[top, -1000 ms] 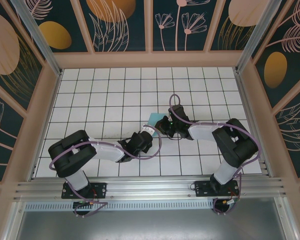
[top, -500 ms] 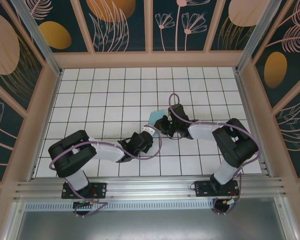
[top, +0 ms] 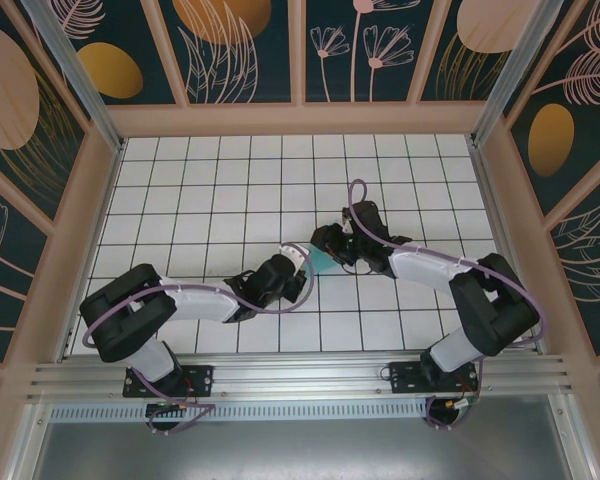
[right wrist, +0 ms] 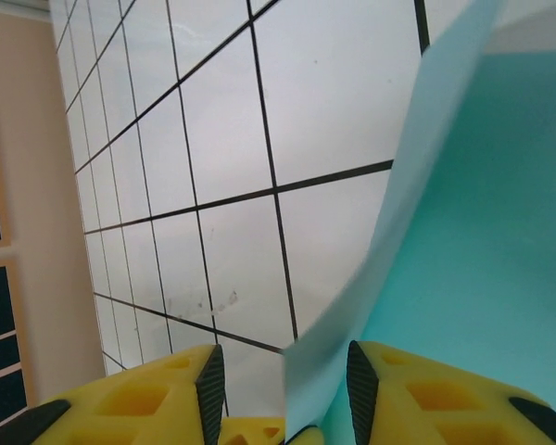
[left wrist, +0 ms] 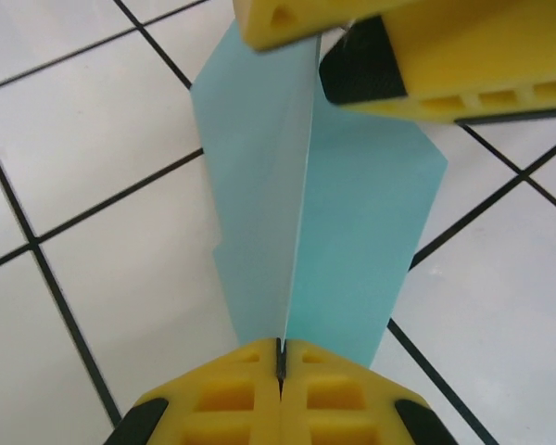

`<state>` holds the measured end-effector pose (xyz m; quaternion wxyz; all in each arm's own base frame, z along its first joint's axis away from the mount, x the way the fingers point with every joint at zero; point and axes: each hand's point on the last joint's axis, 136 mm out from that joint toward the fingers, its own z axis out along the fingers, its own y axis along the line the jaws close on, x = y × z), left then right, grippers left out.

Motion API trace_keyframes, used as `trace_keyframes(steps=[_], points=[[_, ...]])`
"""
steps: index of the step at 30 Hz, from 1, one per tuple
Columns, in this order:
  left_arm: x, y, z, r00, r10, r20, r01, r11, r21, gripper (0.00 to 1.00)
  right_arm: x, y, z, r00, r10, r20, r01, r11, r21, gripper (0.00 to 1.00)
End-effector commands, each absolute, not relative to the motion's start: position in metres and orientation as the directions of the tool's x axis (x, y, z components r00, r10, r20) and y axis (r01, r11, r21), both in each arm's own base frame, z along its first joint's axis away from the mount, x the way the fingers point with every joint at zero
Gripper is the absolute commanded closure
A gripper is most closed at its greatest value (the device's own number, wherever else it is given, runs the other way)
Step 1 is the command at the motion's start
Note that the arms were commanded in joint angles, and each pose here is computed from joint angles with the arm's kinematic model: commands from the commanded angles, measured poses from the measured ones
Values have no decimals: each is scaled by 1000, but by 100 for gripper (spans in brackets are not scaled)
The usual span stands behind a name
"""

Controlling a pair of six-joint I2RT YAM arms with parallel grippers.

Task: Fold a paper plane with a square sheet of paper (pick it up from the middle)
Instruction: Fourth fold the wing at the center of the table.

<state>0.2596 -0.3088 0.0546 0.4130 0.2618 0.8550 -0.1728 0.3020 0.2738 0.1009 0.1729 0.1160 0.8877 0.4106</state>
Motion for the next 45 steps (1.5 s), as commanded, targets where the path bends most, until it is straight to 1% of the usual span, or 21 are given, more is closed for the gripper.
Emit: trace_keyframes(steps=[1, 6, 13, 17, 20, 24, 28, 31, 33, 37, 41, 45], points=[[250, -320, 54, -567, 266, -780, 631, 748, -204, 100, 295, 269, 109, -916, 308, -257, 4, 649, 761, 55], [243, -326, 43, -609, 263, -748, 643, 716, -271, 100, 289, 263, 114, -918, 281, -280, -26, 662, 749, 50], [240, -326, 39, -681, 195, -706, 609, 687, -398, 100, 281, 255, 110, -926, 239, -293, -49, 694, 719, 50], [239, -329, 36, -708, 179, -683, 590, 682, -432, 100, 276, 254, 109, -931, 218, -295, -64, 696, 715, 50], [240, -328, 34, -706, 181, -685, 589, 687, -425, 100, 271, 254, 107, -935, 200, -291, -74, 695, 715, 50], [244, -324, 34, -687, 202, -698, 596, 706, -382, 100, 264, 241, 92, -939, 215, -268, -24, 737, 676, 53], [244, -324, 31, -674, 237, -700, 614, 707, -352, 100, 256, 235, 74, -949, 216, -228, 14, 754, 656, 55], [244, -325, 24, -664, 285, -692, 627, 716, -307, 100, 255, 230, 67, -945, 241, -220, 41, 756, 653, 56], [242, -328, 15, -649, 339, -681, 640, 727, -249, 100, 257, 230, 68, -942, 255, -218, 47, 744, 666, 56], [239, -332, 6, -632, 389, -670, 646, 742, -179, 100, 254, 232, 65, -944, 264, -198, 58, 724, 687, 54], [240, -330, 3, -656, 345, -671, 608, 768, -200, 100, 259, 221, 61, -929, 322, -184, 106, 706, 700, 53], [235, -331, 10, -684, 257, -683, 577, 763, -291, 100, 261, 226, 68, -931, 309, -193, 76, 681, 728, 52]])
